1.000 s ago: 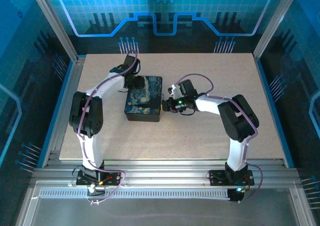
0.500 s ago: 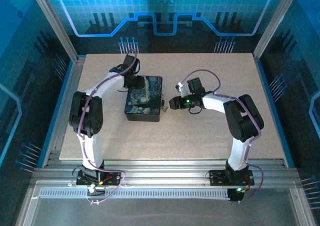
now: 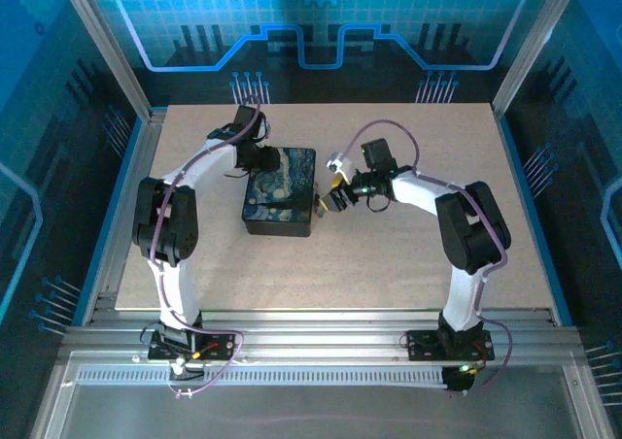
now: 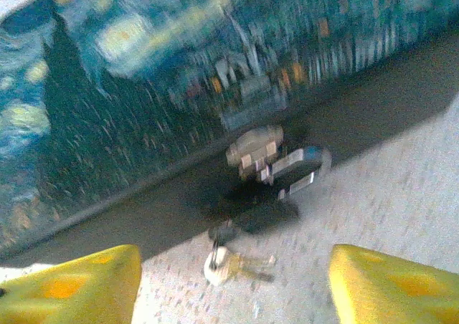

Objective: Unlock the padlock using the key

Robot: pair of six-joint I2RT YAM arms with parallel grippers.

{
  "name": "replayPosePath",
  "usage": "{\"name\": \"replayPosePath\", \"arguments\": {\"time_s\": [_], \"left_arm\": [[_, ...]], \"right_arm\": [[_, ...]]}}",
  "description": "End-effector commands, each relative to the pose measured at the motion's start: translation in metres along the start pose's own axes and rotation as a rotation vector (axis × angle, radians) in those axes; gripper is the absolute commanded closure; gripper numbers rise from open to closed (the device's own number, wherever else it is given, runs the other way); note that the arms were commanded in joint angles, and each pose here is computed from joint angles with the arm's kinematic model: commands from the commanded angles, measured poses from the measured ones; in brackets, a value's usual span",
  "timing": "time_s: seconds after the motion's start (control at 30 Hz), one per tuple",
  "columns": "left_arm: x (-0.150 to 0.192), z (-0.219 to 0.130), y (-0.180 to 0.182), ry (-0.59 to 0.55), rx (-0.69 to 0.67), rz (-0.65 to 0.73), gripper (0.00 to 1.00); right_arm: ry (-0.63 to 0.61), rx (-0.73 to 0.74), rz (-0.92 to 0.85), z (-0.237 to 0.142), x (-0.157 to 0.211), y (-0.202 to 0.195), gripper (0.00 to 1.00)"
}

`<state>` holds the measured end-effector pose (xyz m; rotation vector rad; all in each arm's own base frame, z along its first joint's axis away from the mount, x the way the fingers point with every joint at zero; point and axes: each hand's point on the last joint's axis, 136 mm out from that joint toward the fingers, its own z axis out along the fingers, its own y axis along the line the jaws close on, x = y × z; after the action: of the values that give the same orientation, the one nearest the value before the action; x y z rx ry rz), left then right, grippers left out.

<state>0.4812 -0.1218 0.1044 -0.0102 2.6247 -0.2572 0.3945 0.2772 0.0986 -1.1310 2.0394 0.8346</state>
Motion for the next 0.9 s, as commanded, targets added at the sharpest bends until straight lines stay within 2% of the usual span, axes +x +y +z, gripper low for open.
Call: {"name": "replayPosePath", "arguments": {"time_s": [0.0, 0.13, 0.17, 0.37, 0.43, 0.53, 0.73, 0.87], "left_arm": [[0.029, 0.015, 0.004, 0.119, 0.013, 0.007, 0.50], [0.023, 0.009, 0.005, 0.107, 0.017, 0.008, 0.50], [0.021, 0.007, 0.005, 0.101, 0.023, 0.005, 0.50], [0.015, -0.001, 0.002, 0.084, 0.058, -0.023, 0.50], [0.014, -0.004, 0.000, 0.087, 0.065, -0.039, 0.50], [0.012, -0.011, 0.003, 0.090, 0.053, -0.079, 0.48], [0.005, -0.031, 0.018, 0.101, 0.030, -0.200, 0.42], [0.007, -0.036, 0.029, 0.111, -0.001, -0.230, 0.41]], "right_arm": [[-0.051, -0.081, -0.134, -0.009, -0.019, 0.009, 0.19], [-0.026, -0.086, -0.133, 0.007, -0.008, -0.001, 0.16], [-0.025, -0.094, -0.126, 0.008, -0.008, -0.001, 0.12], [0.002, -0.102, -0.082, 0.011, -0.009, -0.008, 0.09], [0.050, -0.142, -0.023, 0.017, -0.007, -0.009, 0.00], [0.091, -0.228, -0.014, 0.023, -0.004, 0.013, 0.00], [0.120, -0.278, -0.049, 0.029, -0.001, 0.059, 0.00], [0.113, -0.326, -0.044, 0.037, -0.007, 0.096, 0.00]]}}
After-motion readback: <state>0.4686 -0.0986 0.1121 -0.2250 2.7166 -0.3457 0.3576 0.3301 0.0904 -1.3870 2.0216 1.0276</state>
